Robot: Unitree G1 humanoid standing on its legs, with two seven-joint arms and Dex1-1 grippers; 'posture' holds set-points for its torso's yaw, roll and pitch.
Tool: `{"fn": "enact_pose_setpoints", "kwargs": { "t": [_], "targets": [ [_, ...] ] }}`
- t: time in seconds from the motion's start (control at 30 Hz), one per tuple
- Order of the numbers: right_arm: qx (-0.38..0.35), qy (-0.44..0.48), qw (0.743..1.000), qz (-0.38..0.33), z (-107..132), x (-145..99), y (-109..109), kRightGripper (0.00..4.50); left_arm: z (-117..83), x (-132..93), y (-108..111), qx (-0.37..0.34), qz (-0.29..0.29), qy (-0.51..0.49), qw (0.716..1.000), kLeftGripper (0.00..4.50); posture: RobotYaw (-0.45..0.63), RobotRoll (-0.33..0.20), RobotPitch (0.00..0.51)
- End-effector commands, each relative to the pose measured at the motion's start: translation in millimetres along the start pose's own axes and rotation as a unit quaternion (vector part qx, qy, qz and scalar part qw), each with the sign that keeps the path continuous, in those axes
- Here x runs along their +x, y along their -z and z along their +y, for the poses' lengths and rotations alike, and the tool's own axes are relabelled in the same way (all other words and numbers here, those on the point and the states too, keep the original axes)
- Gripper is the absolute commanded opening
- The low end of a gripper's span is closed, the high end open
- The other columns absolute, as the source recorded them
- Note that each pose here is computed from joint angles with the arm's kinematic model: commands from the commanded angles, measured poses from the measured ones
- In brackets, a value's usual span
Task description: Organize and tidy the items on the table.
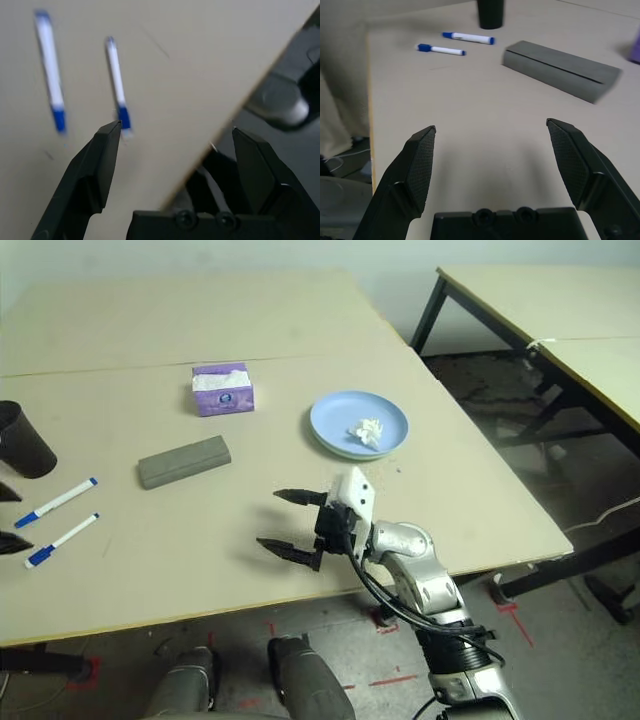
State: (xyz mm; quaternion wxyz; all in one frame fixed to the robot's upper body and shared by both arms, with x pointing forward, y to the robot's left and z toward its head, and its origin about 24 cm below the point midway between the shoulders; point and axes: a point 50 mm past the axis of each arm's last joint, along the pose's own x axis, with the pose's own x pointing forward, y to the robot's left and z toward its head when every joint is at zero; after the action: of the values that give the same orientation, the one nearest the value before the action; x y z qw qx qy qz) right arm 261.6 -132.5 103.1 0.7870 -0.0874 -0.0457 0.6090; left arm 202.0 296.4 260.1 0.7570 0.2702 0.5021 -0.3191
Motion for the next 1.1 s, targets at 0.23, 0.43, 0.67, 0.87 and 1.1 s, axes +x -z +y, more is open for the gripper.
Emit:
{"fn": "enact_pose_setpoints", "kwargs": {
  "t": [0.23, 0.43, 0.67, 0.87, 1.1],
  "targets": [
    [-0.010, -0.024, 1.000, 0.003, 5.2, 3.1, -1.1, 4.50, 15.4, 46.6, 39.6, -0.055, 0.077, -0.034, 0.995, 4.47, -0.11, 0.000, 0.169],
    [-0.018, -0.031, 0.999, 0.004, 6.8, 4.8, -3.8, 4.50, 22.5, 67.1, 45.6, -0.063, 0.063, -0.048, 0.995, 4.47, -0.12, 0.000, 0.158],
    [-0.022, -0.037, 0.999, 0.010, 10.5, 4.2, -4.8, 4.50, 27.7, 84.0, 42.8, -0.063, 0.037, -0.060, 0.995, 4.47, -0.12, 0.000, 0.153],
    [-0.024, -0.040, 0.999, 0.011, 13.5, 5.9, -5.9, 4.50, 34.5, 94.2, 38.8, -0.056, 0.024, -0.073, 0.995, 4.47, -0.14, 0.000, 0.148],
    [-0.026, -0.040, 0.999, 0.018, 16.7, 5.1, -6.7, 4.50, 40.1, 110.1, 29.0, -0.046, 0.003, -0.075, 0.996, 4.47, -0.16, 0.000, 0.145]
  ]
}}
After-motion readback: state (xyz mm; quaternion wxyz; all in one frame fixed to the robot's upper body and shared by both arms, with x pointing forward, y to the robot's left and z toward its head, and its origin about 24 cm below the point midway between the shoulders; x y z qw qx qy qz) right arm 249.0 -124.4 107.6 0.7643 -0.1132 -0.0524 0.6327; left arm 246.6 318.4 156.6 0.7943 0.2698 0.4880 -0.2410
